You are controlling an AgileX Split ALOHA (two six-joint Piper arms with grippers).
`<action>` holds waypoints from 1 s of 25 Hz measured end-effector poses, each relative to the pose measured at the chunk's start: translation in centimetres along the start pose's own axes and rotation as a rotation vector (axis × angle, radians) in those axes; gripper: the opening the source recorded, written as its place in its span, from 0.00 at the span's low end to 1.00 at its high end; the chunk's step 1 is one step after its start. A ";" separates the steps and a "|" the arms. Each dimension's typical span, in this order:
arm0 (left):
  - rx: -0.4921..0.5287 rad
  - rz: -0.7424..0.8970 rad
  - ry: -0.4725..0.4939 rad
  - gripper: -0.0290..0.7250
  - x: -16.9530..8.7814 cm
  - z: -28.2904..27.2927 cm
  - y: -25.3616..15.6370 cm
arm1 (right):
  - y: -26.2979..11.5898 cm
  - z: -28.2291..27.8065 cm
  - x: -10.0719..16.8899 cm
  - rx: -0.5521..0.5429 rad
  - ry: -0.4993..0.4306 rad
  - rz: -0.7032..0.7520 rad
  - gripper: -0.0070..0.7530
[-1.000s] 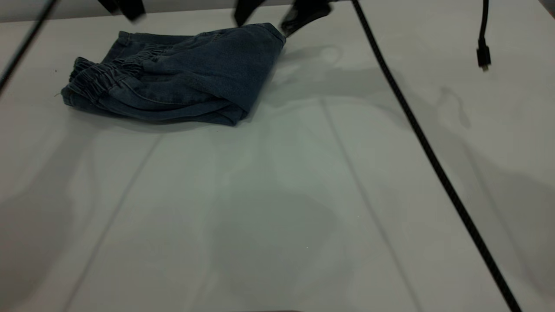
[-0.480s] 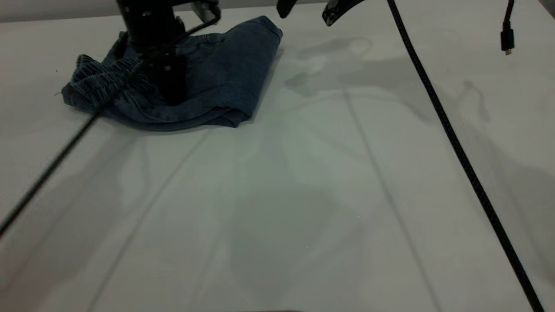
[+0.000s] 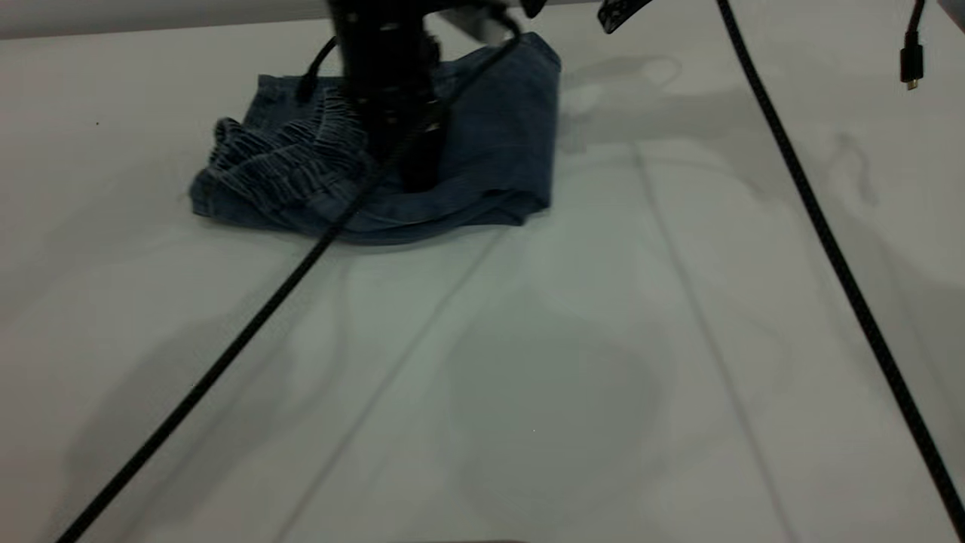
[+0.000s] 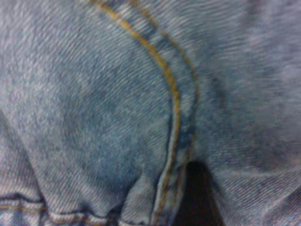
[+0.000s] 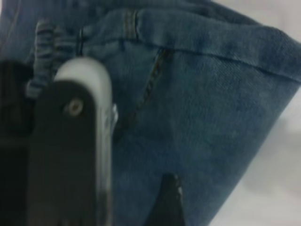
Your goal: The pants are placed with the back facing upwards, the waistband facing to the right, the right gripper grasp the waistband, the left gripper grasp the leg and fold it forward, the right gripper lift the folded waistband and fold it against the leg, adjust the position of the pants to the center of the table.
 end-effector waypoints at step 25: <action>-0.542 -0.405 0.318 0.68 0.2 -27.0 -0.2 | 2.1 -25.2 7.0 -0.262 -0.211 -0.073 0.79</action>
Point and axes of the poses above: a point on each arm's last joint axis where the gripper is mounted, z pointing out along that axis toward the gripper, x along the wrist's bending axis when the last joint is at zero, y = z × x, the point moved 3 cm from there along z, pointing out along that axis toward the gripper, and after that the axes turned 15 degrees about -z, right-handed, at the moved point
